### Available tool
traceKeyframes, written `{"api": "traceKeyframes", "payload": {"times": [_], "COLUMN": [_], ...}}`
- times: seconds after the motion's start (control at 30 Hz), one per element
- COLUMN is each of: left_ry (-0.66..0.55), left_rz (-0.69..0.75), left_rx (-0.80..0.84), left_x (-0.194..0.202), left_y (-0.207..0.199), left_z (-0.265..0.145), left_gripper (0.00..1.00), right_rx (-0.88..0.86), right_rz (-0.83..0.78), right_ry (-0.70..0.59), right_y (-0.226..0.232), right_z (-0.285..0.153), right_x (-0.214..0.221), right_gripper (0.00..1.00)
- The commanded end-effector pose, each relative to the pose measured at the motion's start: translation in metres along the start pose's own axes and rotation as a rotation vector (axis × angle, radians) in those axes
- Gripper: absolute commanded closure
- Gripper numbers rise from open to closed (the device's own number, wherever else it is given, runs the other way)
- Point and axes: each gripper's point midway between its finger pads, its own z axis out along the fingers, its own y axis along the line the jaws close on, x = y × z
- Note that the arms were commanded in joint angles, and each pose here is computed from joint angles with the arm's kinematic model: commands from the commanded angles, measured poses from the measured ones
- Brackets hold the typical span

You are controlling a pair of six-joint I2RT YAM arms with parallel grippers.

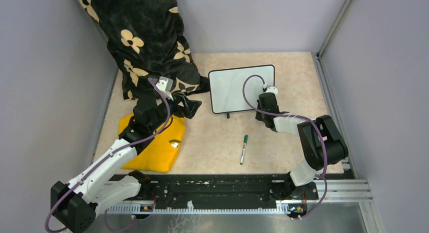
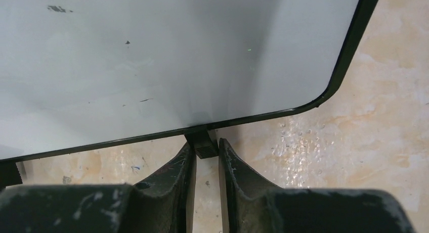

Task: Write a sentence on the whiteboard
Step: Adjust the whiteboard stand at the center of the board.

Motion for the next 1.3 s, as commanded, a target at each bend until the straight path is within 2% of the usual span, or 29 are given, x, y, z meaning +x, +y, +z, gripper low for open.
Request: {"api": "traceKeyframes", "payload": {"times": [0.0,0.6,1.0,1.27], "left_ry": [-0.031,-0.014,0.006,0.012], "left_rz": [-0.012,-0.021,-0.028,-0.024], "left_rx": [0.031,0.037,0.045,0.044], "left_x": [-0.011,-0.006,0.0,0.002], "left_y": [-0.007,-0.008,-0.008,-0.008], "left_z": [-0.001,0.001,0.005,0.006], "left_gripper": [0.01,0.01,0.01,0.01], "right_rx": [-0.078,-0.089,-0.098,-0.195], "right_rz": [0.012,-0.037,-0.128,-0.2], "right_ry": [-0.064,-0.044,-0.057,-0.061], "right_y": [0.022,0.05,0.037,0.055], "right_z": [-0.01,-0.04,-0.057,-0.054], "right_x": [-0.016,0.017,0.032,0.029], "right_gripper": [0.87,0.92,0.95,0.96]}}
